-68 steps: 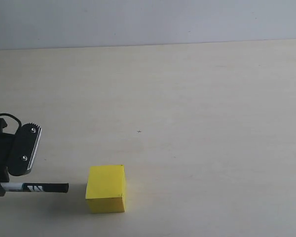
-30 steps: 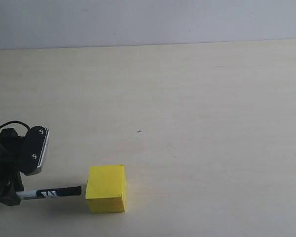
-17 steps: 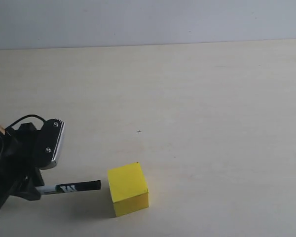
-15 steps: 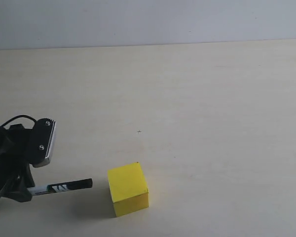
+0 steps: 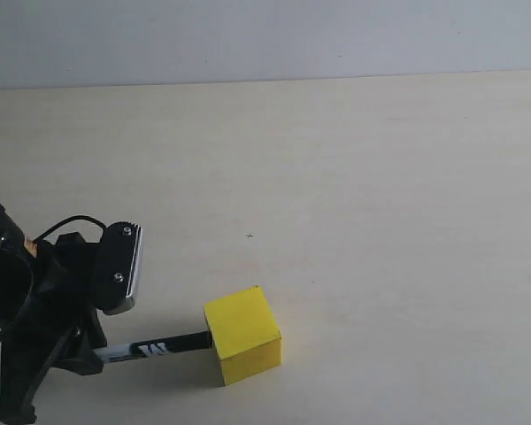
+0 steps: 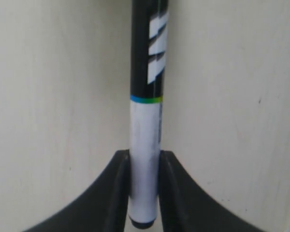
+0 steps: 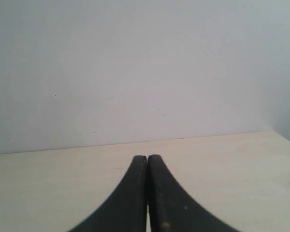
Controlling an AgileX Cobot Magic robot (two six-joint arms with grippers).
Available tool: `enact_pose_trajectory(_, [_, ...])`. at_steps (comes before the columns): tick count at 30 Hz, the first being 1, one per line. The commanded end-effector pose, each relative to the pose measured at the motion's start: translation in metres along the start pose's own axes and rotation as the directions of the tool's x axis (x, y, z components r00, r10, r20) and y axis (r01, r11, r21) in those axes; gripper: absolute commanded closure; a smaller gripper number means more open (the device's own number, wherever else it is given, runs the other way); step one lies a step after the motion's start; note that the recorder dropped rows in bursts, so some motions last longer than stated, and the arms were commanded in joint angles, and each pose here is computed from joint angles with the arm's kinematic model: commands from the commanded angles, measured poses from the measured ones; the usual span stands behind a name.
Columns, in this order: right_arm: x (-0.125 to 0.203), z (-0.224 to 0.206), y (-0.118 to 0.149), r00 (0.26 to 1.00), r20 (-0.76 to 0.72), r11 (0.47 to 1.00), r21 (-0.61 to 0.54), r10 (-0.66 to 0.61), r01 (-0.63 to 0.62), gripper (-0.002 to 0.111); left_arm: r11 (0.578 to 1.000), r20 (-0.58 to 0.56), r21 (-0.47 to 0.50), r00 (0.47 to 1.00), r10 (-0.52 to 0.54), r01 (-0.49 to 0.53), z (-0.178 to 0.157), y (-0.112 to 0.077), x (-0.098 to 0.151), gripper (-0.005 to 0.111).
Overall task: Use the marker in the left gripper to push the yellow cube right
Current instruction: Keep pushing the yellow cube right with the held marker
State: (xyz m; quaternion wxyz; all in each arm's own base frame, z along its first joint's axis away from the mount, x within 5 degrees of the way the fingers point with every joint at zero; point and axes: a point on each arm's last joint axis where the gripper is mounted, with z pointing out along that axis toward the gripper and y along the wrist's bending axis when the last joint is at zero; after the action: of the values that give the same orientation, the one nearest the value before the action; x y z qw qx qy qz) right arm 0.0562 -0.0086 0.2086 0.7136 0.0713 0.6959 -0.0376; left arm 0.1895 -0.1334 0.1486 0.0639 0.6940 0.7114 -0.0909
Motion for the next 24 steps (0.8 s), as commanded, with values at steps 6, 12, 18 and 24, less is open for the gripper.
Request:
enact_pose_trajectory(6, [0.001, 0.000, 0.000, 1.000, 0.009, 1.000, 0.004, 0.002, -0.002, 0.108, 0.998, -0.047, -0.006, 0.997, -0.059, 0.059, 0.000, 0.000, 0.005, 0.107])
enact_pose_trajectory(12, [0.001, 0.000, 0.000, 1.000, 0.009, 1.000, 0.005, 0.000, 0.000, 0.108, 0.988, -0.072, -0.019, 0.985, -0.155, 0.154, 0.000, 0.001, 0.008, 0.107])
enact_pose_trajectory(18, [0.001, 0.000, 0.000, 1.000, 0.009, 1.000, 0.005, 0.000, 0.000, 0.108, 0.992, -0.112, 0.015, 0.986, -0.125, 0.128, 0.002, -0.007, 0.005, 0.107])
enact_pose_trajectory(24, [0.001, 0.000, 0.000, 1.000, 0.009, 1.000, 0.005, 0.000, 0.000, 0.108, 0.999, -0.117, -0.001, 0.992, -0.052, 0.052, 0.004, -0.010, -0.002, 0.107])
